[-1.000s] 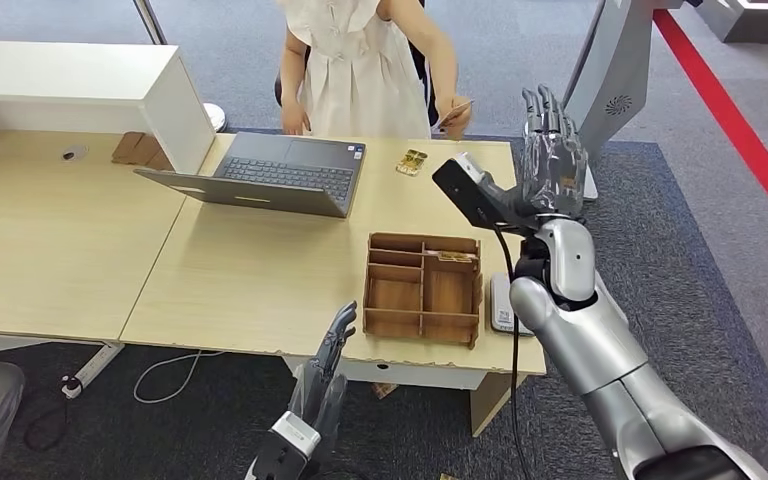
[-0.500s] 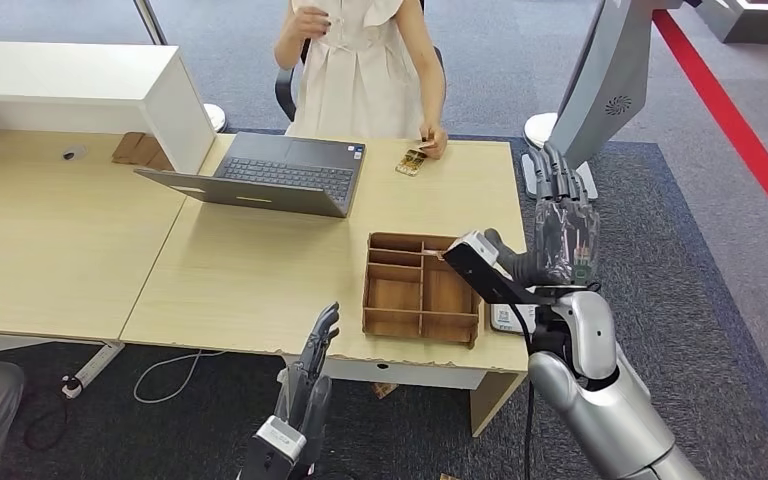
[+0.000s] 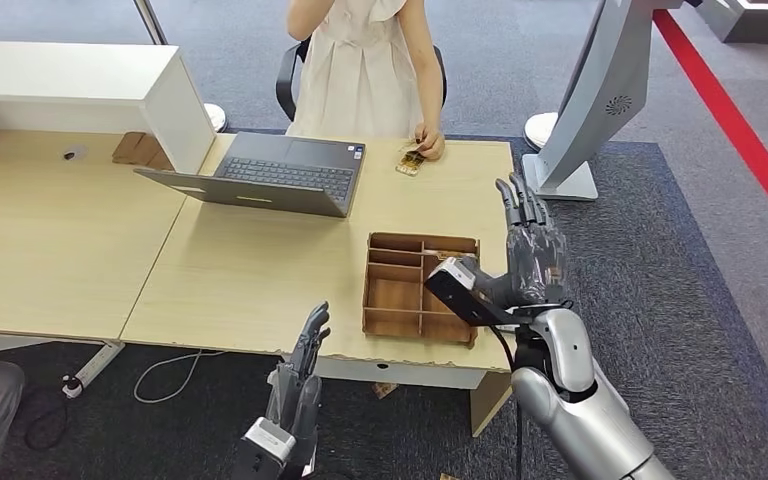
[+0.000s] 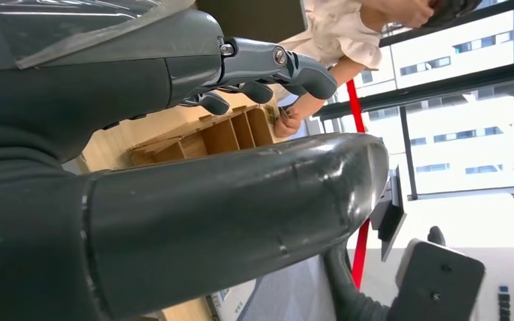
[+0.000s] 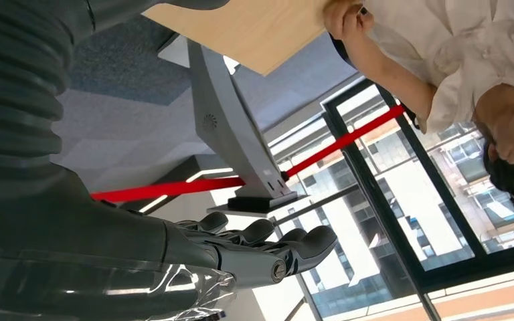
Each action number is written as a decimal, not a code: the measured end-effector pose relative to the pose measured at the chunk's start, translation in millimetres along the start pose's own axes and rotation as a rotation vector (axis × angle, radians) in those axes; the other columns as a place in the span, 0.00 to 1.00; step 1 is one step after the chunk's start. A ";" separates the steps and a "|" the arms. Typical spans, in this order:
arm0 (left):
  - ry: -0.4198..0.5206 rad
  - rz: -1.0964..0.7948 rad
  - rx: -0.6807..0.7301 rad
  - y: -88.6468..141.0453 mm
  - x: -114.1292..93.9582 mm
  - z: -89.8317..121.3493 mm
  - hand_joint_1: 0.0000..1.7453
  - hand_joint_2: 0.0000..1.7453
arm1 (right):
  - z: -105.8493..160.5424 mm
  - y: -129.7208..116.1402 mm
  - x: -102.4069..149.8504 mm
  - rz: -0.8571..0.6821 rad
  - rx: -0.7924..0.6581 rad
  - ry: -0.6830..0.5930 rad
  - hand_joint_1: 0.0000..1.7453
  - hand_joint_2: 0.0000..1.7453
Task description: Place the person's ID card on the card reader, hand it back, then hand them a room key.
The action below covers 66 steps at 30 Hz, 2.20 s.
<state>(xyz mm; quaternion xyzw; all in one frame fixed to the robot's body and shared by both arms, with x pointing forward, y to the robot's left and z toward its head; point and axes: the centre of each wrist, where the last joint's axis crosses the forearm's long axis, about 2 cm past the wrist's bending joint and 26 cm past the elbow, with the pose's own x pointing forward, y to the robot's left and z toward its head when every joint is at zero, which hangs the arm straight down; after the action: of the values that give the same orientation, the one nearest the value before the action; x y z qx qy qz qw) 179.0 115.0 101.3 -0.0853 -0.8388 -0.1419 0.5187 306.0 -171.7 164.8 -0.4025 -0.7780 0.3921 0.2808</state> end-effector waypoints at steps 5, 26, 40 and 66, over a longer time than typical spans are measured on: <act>-0.006 0.006 0.010 0.4 -0.3 0.3 0.00 0.00 | -2.1 15.8 4.2 -0.012 0.049 -0.012 0.00 1.00; -0.014 0.032 0.029 0.0 -2.5 -0.5 0.00 0.00 | -1.1 53.0 12.4 -0.006 0.169 -0.010 0.00 1.00; -0.019 0.038 0.033 -1.6 -6.7 -3.4 0.00 0.00 | -1.0 63.6 13.9 0.105 0.157 -0.060 0.00 1.00; -0.023 0.027 0.051 -1.6 -9.0 -4.5 0.00 0.00 | -6.5 71.5 5.8 0.211 0.179 -0.069 0.00 1.00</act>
<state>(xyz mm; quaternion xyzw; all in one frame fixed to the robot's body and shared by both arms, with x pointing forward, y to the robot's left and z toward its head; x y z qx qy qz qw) 186.4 112.1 94.9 -0.0847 -0.8467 -0.1124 0.5130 337.0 -138.0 109.2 -0.4418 -0.7026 0.5008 0.2457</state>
